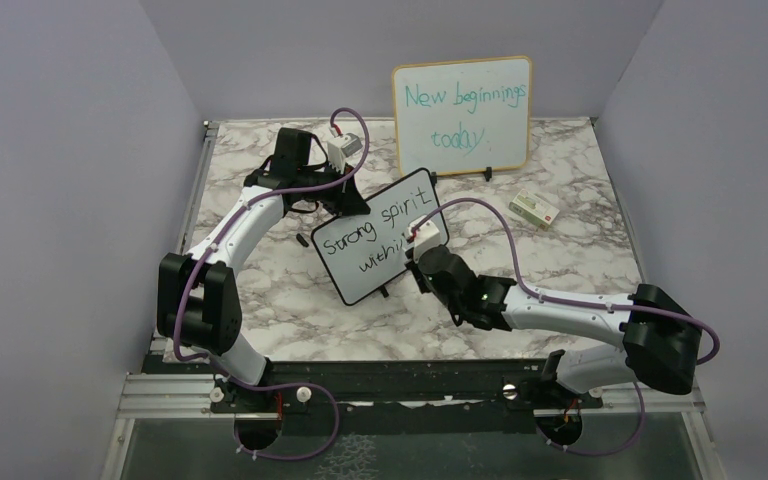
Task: Write a sentence on the whiteboard
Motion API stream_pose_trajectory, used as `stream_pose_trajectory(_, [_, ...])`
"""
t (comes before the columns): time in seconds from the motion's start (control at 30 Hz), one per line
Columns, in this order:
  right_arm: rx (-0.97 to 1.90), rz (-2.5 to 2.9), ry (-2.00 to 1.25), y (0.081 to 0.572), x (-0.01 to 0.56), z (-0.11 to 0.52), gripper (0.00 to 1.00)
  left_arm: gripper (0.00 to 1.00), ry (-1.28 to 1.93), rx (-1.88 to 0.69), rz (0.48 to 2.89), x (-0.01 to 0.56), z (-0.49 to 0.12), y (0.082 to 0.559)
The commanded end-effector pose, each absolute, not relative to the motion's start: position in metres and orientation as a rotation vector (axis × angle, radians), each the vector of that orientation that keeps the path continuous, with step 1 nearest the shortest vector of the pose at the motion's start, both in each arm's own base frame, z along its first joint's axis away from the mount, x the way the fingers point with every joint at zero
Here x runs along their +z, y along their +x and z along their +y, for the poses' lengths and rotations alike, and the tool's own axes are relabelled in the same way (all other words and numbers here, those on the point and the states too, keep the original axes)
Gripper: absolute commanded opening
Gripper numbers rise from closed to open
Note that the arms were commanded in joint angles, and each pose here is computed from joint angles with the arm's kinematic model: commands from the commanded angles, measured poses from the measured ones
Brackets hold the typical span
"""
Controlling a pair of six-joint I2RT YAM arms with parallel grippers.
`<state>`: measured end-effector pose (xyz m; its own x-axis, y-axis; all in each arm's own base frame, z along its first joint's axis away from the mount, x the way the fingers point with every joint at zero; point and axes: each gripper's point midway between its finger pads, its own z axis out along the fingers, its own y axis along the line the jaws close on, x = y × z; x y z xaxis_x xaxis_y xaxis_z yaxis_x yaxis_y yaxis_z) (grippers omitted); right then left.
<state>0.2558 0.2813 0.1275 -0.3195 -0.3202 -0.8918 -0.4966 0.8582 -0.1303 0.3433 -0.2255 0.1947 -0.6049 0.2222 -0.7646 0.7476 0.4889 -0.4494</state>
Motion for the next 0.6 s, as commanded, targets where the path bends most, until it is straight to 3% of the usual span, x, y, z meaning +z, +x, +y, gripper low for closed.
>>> stream_pose_trajectory(0.0, [0.225, 1.887, -0.553, 0.264, 0.14, 0.284, 0.01, 0.0, 0.799, -1.002, 2.191, 0.167, -0.219, 0.338])
stream_pose_trajectory(0.57, [0.21, 1.848, -0.511, 0.277, 0.155, 0.278, 0.0, 0.0, 0.802, -1.004, 2.188, 0.168, -0.219, 0.337])
